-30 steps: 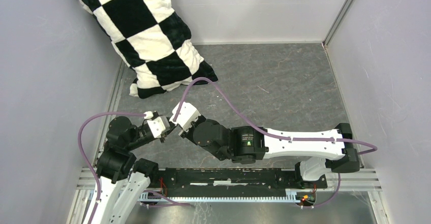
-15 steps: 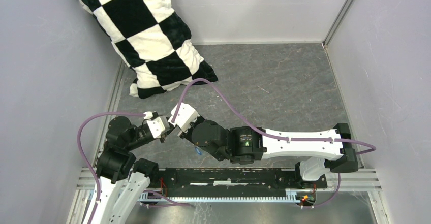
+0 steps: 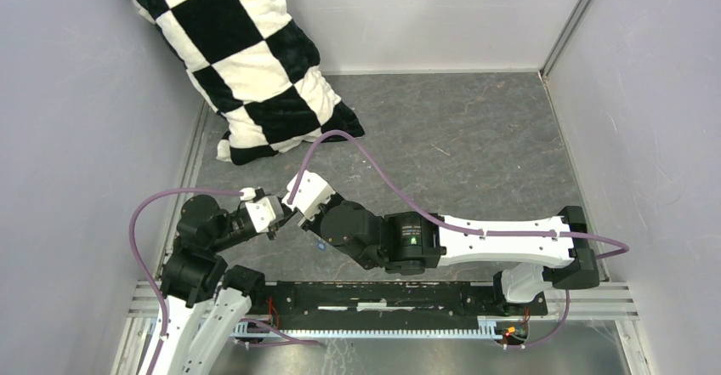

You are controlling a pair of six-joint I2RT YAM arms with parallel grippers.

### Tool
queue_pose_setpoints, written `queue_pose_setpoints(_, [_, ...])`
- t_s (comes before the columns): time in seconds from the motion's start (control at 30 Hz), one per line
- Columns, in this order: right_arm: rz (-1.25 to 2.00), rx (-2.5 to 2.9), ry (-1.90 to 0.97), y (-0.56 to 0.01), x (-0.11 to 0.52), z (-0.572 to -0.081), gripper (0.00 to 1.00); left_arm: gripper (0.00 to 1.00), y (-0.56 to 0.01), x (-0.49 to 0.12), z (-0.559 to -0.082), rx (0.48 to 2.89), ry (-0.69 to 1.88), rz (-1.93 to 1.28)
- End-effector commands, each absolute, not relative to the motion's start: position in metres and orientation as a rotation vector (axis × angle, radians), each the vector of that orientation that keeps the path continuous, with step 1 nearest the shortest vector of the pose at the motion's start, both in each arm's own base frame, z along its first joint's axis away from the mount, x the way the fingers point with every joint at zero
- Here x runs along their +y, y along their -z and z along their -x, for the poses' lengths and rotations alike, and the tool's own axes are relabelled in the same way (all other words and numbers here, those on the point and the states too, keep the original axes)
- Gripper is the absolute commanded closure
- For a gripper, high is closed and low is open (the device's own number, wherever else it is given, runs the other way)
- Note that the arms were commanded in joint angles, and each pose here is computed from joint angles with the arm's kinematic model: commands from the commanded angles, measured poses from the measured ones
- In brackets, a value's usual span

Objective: Put the keys on the keyring

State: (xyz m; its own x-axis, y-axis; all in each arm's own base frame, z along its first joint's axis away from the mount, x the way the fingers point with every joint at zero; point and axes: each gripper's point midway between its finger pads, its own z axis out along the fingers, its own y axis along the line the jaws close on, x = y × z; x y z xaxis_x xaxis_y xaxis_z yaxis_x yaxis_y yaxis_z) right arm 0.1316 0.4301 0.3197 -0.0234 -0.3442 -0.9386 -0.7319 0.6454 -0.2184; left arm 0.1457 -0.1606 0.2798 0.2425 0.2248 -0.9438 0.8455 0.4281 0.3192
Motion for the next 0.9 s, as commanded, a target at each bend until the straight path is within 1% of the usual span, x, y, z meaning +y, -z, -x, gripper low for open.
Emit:
queue_pose_setpoints(0.0, [0.839, 1.598, -0.419, -0.339, 0.430, -0.133, 1.00, 0.98, -0.307, -0.163, -0.137, 1.197, 0.562, -1.095])
queue_pose_setpoints(0.5, [0.829, 1.615, -0.407, -0.332, 0.426, -0.134, 1.00, 0.98, -0.309, -0.162, -0.136, 1.192, 0.560, -1.090])
queue_pose_setpoints(0.87, [0.756, 1.627, -0.403, -0.333, 0.412, -0.139, 1.00, 0.98, -0.310, -0.164, -0.131, 1.174, 0.575, -1.105])
